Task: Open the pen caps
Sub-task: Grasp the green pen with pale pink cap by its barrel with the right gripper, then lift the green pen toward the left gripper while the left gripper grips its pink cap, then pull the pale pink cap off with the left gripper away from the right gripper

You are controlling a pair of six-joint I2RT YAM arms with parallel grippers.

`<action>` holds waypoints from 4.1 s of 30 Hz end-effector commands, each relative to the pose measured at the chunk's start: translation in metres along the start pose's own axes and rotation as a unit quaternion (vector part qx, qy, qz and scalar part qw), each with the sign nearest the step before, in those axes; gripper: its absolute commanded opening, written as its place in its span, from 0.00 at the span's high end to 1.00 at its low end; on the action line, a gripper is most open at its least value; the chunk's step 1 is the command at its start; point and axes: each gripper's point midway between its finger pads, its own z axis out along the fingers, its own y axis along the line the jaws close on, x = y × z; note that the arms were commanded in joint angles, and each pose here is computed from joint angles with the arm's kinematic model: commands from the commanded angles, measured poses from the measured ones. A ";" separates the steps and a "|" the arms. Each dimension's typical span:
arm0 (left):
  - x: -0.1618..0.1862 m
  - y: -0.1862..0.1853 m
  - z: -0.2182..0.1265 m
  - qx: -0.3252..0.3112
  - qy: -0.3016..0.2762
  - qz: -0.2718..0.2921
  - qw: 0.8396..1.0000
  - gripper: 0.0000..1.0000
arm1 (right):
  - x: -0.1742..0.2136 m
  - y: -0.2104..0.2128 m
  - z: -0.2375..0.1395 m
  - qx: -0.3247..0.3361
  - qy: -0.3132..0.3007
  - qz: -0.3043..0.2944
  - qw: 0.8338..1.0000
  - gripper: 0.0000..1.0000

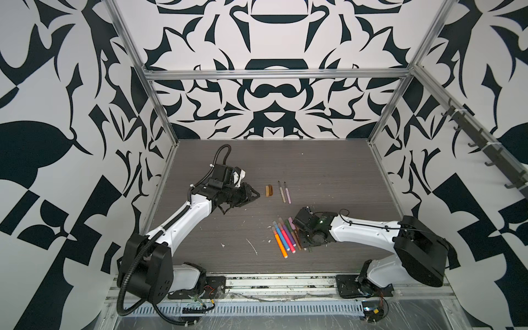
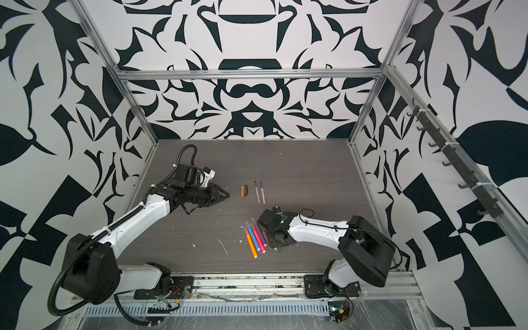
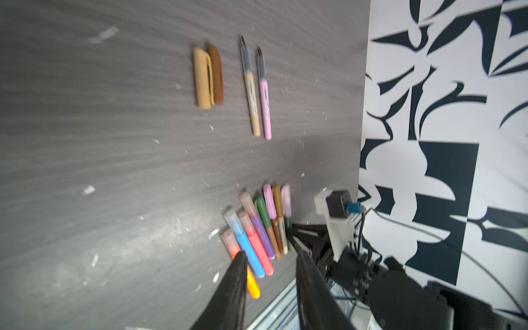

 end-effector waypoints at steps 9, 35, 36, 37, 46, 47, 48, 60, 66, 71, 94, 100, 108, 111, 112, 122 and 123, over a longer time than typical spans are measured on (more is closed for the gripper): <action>0.036 -0.030 -0.005 0.029 -0.003 0.015 0.999 0.66 | -0.021 -0.001 -0.045 -0.022 -0.072 0.002 0.997 0.90; 0.029 -0.056 0.054 0.066 0.033 0.033 0.997 0.63 | -0.051 0.062 -0.120 -0.190 -0.112 -0.009 0.975 0.92; 0.030 -0.056 0.057 0.067 0.038 0.031 0.997 0.63 | -0.052 0.063 -0.121 -0.192 -0.113 -0.008 0.975 0.92; 0.031 -0.057 0.058 0.069 0.045 0.029 0.996 0.63 | -0.054 0.064 -0.122 -0.196 -0.114 -0.008 0.974 0.92; 0.035 -0.060 0.069 0.088 0.064 0.015 0.994 0.62 | -0.065 0.068 -0.123 -0.224 -0.114 -0.001 0.968 0.92; 0.035 -0.061 0.069 0.092 0.066 0.013 0.993 0.63 | -0.066 0.071 -0.121 -0.234 -0.111 0.003 0.966 0.92; 0.035 -0.063 0.069 0.096 0.066 0.013 0.993 0.63 | -0.067 0.073 -0.119 -0.240 -0.106 0.006 0.965 0.92; 0.038 -0.069 0.068 0.121 0.071 0.004 0.990 0.62 | -0.081 0.110 -0.125 -0.311 -0.094 0.007 0.946 0.93; 0.043 -0.062 0.067 0.116 0.071 0.000 0.991 0.62 | -0.086 0.112 -0.130 -0.314 -0.101 0.010 0.944 0.93; 0.045 -0.060 0.060 0.105 0.065 0.007 0.992 0.63 | -0.085 0.098 -0.124 -0.275 -0.103 0.018 0.956 0.93; 0.043 -0.041 0.072 0.077 0.055 -0.002 0.996 0.65 | -0.084 0.120 -0.138 -0.337 -0.096 -0.003 0.937 0.93; 0.043 -0.042 0.069 0.074 0.054 0.000 0.996 0.72 | -0.083 0.124 -0.135 -0.348 -0.091 0.000 0.933 0.93; 0.038 -0.039 0.069 0.057 0.047 0.006 0.997 0.75 | -0.080 0.124 -0.128 -0.349 -0.084 0.005 0.934 0.93; 0.036 -0.036 0.068 0.052 0.043 0.005 0.998 0.74 | -0.079 0.124 -0.126 -0.349 -0.080 0.006 0.934 0.93; 0.035 -0.036 0.068 0.050 0.041 0.004 0.998 0.73 | -0.078 0.124 -0.125 -0.348 -0.078 0.006 0.934 0.93; 0.030 -0.035 0.067 0.047 0.033 0.002 0.998 0.81 | -0.076 0.124 -0.120 -0.350 -0.073 0.010 0.934 0.93; 0.030 -0.035 0.067 0.047 0.033 0.001 0.998 0.81 | -0.076 0.125 -0.119 -0.351 -0.073 0.011 0.933 0.93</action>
